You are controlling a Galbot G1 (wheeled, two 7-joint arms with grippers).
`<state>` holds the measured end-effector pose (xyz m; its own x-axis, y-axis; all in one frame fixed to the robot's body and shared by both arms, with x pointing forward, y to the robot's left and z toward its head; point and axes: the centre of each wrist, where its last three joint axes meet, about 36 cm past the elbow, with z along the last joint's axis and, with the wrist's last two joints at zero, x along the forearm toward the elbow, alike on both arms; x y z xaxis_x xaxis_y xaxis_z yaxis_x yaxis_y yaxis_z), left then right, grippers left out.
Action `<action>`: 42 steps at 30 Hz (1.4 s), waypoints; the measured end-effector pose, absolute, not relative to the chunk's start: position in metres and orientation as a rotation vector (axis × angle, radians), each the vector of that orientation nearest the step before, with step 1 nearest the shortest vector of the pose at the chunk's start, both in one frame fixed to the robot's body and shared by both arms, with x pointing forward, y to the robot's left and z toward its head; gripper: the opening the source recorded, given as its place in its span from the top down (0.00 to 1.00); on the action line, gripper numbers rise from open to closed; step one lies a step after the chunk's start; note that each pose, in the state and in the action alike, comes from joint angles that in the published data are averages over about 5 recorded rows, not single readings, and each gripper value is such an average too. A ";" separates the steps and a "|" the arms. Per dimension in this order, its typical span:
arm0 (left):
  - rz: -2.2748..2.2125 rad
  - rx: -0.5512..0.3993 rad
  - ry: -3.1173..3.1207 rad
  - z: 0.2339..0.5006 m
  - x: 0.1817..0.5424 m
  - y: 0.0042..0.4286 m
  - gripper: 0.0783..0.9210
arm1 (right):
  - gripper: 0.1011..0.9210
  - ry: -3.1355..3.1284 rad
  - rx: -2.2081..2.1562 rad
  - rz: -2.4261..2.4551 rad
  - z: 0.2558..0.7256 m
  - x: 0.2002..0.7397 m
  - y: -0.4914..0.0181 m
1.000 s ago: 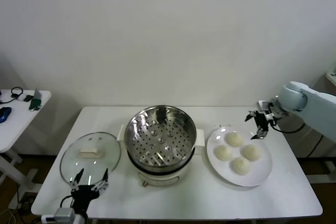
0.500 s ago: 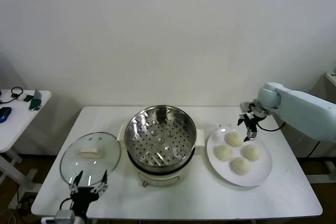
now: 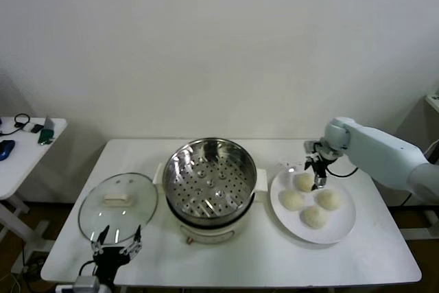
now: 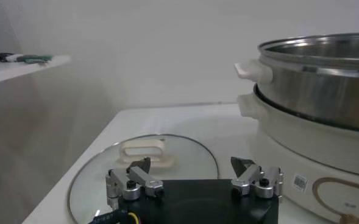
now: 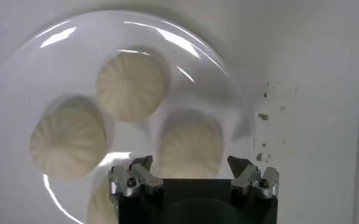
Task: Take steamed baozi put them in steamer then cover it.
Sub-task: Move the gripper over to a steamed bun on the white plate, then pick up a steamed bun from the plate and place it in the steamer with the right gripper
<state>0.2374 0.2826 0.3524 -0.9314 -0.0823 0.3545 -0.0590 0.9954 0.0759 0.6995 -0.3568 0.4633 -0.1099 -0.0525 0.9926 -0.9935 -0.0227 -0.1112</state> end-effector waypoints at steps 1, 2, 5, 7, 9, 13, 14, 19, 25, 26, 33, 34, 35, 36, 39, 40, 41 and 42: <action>-0.091 0.100 -2.773 0.352 0.238 0.283 0.12 | 0.13 -1.316 1.210 1.283 0.462 0.699 -0.357; -0.091 0.099 -2.774 0.352 0.238 0.283 0.12 | 0.14 -1.316 1.208 1.280 0.460 0.699 -0.358; -0.091 0.096 -2.776 0.352 0.239 0.283 0.12 | 0.19 -1.320 1.199 1.275 0.459 0.700 -0.360; -0.092 0.094 -2.778 0.352 0.239 0.283 0.12 | 0.22 -1.326 1.197 1.275 0.459 0.701 -0.360; -0.094 0.094 -2.779 0.352 0.240 0.283 0.12 | 0.25 -1.332 1.197 1.274 0.460 0.701 -0.360; -0.095 0.095 -2.782 0.352 0.240 0.284 0.12 | 0.25 -1.342 1.207 1.271 0.462 0.702 -0.358; -0.094 0.095 -2.782 0.352 0.240 0.284 0.12 | 0.25 -1.344 1.211 1.272 0.463 0.703 -0.357; -0.095 0.092 -2.782 0.351 0.238 0.283 0.12 | 0.25 -1.354 1.236 1.284 0.475 0.706 -0.354; -0.099 0.092 -2.787 0.351 0.236 0.282 0.12 | 0.25 -1.366 1.293 1.352 0.515 0.713 -0.346; -0.101 0.092 -2.788 0.351 0.236 0.282 0.12 | 0.25 -1.363 1.309 1.377 0.527 0.714 -0.343; -0.102 0.090 -2.792 0.350 0.236 0.279 0.12 | 0.25 -1.295 1.455 1.652 0.637 0.723 -0.299; -0.101 0.090 -2.793 0.350 0.236 0.279 0.12 | 0.25 -1.280 1.483 1.701 0.654 0.722 -0.290; -0.101 0.090 -2.793 0.350 0.237 0.279 0.12 | 0.25 -1.262 1.511 1.752 0.671 0.721 -0.280; -0.101 0.091 -2.793 0.350 0.237 0.279 0.12 | 0.25 -1.243 1.541 1.802 0.688 0.718 -0.269; -0.102 0.091 -2.795 0.350 0.238 0.279 0.12 | 0.25 -1.162 1.640 1.951 0.728 0.708 -0.232; -0.102 0.091 -2.796 0.350 0.238 0.279 0.12 | 0.25 -1.127 1.676 1.995 0.737 0.704 -0.218; -0.102 0.090 -2.798 0.350 0.239 0.279 0.12 | 0.25 -1.089 1.713 2.034 0.744 0.699 -0.205; -0.103 0.089 -2.799 0.350 0.239 0.278 0.12 | 0.25 -1.048 1.748 2.069 0.749 0.694 -0.191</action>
